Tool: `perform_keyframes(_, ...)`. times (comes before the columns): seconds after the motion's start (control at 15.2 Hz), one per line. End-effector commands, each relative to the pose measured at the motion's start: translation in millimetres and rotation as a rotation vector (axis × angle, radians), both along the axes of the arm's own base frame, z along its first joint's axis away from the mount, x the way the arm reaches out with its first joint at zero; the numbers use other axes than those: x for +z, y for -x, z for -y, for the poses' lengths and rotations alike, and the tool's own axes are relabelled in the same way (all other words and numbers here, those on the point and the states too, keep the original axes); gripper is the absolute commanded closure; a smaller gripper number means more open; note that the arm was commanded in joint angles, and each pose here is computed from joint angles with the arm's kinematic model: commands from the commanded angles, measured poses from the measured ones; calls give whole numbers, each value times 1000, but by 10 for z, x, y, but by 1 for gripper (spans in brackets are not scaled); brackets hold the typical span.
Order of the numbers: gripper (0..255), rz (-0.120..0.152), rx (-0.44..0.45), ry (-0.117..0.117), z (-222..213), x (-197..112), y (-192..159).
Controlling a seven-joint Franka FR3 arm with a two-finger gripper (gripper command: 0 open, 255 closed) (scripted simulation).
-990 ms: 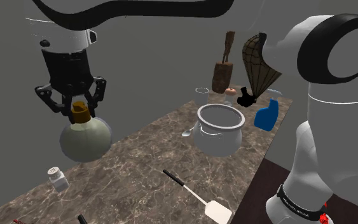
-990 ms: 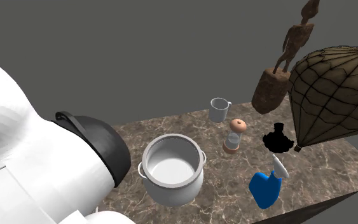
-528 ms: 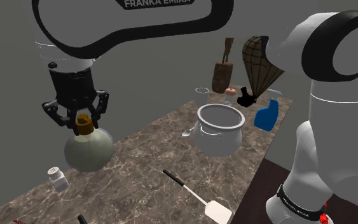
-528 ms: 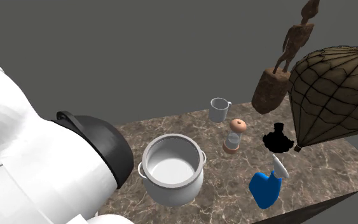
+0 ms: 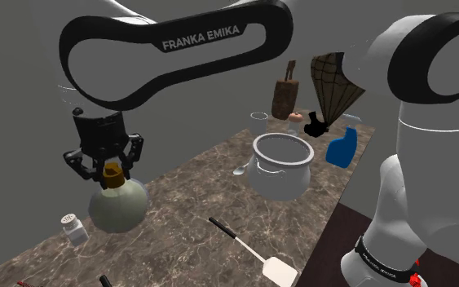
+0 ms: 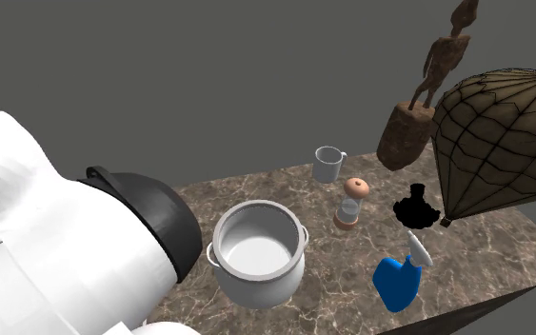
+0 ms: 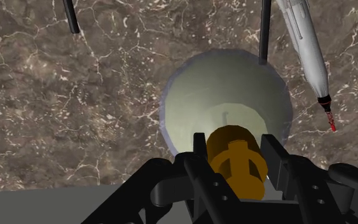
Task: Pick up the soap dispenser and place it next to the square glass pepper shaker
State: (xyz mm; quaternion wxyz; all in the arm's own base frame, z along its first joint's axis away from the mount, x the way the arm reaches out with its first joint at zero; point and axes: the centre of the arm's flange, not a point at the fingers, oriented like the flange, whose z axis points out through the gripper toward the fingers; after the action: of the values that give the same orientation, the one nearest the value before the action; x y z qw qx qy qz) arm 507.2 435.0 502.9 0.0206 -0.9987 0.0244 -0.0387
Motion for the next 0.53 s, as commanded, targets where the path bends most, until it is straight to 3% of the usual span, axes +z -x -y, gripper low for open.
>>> perform_keyframes(0.0,255,1,0,-1,7,-102,-8)
perform_keyframes(0.46,255,1,0,-1,7,-471,-8)
